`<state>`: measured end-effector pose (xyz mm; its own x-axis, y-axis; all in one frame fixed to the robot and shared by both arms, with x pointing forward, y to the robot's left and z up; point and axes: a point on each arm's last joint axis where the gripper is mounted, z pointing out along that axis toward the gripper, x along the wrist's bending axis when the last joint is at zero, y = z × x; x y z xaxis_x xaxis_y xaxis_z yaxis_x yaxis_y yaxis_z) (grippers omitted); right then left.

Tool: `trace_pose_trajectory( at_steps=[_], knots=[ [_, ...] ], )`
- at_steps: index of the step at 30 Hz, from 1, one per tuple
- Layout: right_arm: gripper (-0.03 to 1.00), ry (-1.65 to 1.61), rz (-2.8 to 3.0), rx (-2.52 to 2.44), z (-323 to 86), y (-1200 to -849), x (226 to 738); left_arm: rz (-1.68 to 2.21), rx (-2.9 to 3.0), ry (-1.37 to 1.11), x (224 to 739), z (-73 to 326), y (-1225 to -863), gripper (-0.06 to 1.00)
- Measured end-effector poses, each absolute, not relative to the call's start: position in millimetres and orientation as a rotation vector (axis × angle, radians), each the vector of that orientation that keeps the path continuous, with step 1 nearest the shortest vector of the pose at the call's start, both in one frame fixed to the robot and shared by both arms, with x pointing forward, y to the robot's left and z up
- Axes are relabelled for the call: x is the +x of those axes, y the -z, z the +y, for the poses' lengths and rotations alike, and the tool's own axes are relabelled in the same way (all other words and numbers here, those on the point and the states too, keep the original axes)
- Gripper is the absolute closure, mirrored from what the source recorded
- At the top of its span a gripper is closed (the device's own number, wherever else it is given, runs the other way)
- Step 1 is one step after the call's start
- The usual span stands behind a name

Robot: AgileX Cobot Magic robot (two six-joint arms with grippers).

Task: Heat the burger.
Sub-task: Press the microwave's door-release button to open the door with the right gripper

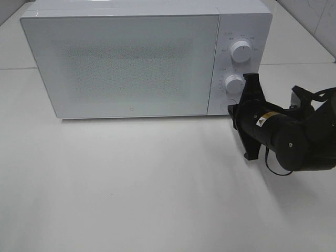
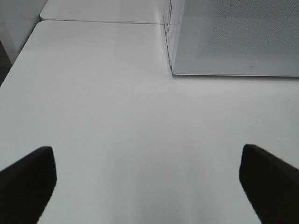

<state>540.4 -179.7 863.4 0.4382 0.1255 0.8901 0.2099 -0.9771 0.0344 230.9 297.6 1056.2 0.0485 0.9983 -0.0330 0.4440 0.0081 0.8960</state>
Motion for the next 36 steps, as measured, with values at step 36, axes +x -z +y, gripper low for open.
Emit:
trace_pose_trajectory(
  at_steps=[36],
  knots=[
    [0.94,1.560,-0.282,-2.673,-175,-853,570,1.504,1.546,-0.898,231,298,-1056,-0.04]
  ],
)
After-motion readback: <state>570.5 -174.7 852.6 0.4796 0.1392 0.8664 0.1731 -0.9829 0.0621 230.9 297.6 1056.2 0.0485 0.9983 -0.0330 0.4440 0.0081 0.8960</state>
